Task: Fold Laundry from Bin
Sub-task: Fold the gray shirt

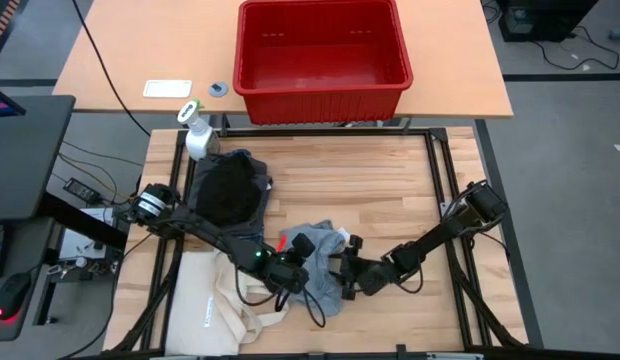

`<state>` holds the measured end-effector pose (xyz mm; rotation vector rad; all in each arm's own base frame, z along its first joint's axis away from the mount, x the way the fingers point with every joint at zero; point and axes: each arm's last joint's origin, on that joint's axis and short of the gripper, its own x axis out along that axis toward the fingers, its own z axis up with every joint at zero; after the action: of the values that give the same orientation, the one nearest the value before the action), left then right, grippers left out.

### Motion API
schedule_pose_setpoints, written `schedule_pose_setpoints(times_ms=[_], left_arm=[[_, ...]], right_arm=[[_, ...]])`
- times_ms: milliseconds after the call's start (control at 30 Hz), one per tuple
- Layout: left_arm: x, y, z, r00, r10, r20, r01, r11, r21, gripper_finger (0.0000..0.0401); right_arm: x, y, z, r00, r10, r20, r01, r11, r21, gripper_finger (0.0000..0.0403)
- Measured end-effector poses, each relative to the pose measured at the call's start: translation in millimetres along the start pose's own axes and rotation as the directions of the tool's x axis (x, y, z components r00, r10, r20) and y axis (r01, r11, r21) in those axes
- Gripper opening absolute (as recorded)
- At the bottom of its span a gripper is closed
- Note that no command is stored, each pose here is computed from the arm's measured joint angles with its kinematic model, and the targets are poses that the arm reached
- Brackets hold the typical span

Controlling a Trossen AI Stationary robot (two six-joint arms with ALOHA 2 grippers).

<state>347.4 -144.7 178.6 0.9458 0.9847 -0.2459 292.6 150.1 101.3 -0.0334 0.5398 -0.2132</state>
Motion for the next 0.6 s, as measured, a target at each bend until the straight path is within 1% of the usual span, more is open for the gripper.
schedule_pose_setpoints(times_ms=[100, 133, 267, 367, 433, 533, 600], left_arm=[[-15, 3, 2, 0.997, 0.073, 0.003, -0.073, 0.997, 0.036, 0.0027], [-21, 5, 2, 0.996, 0.088, 0.013, -0.088, 0.996, 0.032, 0.0027], [-36, 16, -1, 0.993, 0.109, 0.039, -0.108, 0.994, -0.03, 0.0027], [-48, 21, -4, 0.992, 0.119, 0.045, -0.117, 0.992, -0.044, 0.0027], [-54, 23, -5, 0.991, 0.125, 0.052, -0.123, 0.991, -0.045, 0.0027], [-65, 24, -6, 0.99, 0.128, 0.066, -0.125, 0.991, -0.052, 0.0027], [-71, 26, -9, 0.989, 0.13, 0.071, -0.126, 0.991, -0.054, 0.0027]], right_arm=[[-2, 5, 8, 0.996, 0.021, 0.082, -0.018, 0.999, -0.028, 0.0208], [-3, 6, 11, 0.994, 0.027, 0.105, -0.024, 0.999, -0.036, 0.0208], [-4, 5, 21, 0.986, 0.034, 0.162, -0.03, 0.999, -0.031, 0.0208], [-1, 1, 28, 0.983, 0.026, 0.18, -0.02, 0.999, -0.033, 0.0208], [1, 2, 40, 0.978, 0.024, 0.207, -0.011, 0.998, -0.063, 0.0208], [4, 6, 65, 0.966, 0.021, 0.259, 0.013, 0.992, -0.127, 0.0208], [7, 7, 80, 0.963, 0.013, 0.269, 0.032, 0.986, -0.162, 0.0208]])
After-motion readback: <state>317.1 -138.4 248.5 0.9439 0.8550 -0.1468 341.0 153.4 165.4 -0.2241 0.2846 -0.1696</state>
